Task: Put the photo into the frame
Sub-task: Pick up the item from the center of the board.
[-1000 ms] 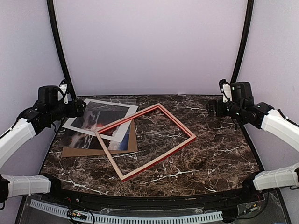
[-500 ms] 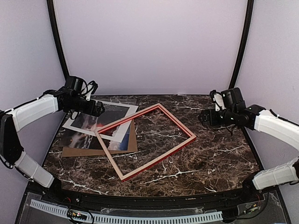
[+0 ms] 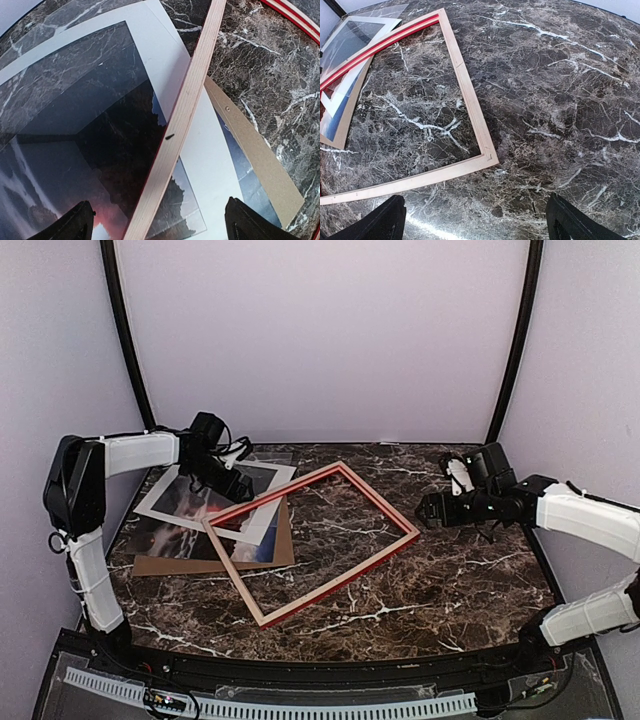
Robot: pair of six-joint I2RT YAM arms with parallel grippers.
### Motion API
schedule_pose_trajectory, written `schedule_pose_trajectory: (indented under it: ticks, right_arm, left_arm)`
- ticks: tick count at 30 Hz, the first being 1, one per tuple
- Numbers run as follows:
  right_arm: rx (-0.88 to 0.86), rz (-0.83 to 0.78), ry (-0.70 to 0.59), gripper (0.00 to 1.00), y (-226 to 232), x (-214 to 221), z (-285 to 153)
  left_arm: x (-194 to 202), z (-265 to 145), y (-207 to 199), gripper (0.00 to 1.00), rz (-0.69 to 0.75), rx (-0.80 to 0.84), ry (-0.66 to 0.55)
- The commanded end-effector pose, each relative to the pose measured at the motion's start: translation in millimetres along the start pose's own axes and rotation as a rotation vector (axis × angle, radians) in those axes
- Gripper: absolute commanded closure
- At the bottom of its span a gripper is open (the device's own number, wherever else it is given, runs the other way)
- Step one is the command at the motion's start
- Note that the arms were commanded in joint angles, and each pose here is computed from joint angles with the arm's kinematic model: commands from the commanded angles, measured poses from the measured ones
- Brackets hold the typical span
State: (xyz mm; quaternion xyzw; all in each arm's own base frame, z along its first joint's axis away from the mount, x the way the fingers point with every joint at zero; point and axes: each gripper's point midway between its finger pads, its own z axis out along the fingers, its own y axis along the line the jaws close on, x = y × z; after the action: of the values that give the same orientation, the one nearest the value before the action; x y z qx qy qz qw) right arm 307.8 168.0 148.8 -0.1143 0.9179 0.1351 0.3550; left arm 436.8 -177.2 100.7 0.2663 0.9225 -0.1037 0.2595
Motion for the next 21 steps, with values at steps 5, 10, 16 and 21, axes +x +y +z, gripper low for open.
schedule_pose_trajectory:
  ticks: [5, 10, 16, 21]
  right_arm:
    - [-0.041, 0.019, 0.003, 0.01, 8.6, 7.0, 4.9]
    - [-0.037, 0.022, 0.016, 0.01, 7.4, 12.4, 8.9]
    - [-0.035, 0.027, 0.029, 0.01, 7.3, 15.5, 14.0]
    - [-0.032, 0.027, 0.037, 0.01, 7.3, 14.9, 15.8]
  left_arm:
    - [-0.5, 39.9, 1.2, 0.12, 0.107, 0.010, 0.098]
    - [-2.5, 49.3, -3.2, 0.24, 0.121, 0.041, 0.104]
    - [3.1, 56.4, -11.3, 0.46, 0.145, 0.036, 0.130]
    - [10.6, 59.1, -18.1, 0.63, 0.115, 0.029, 0.156]
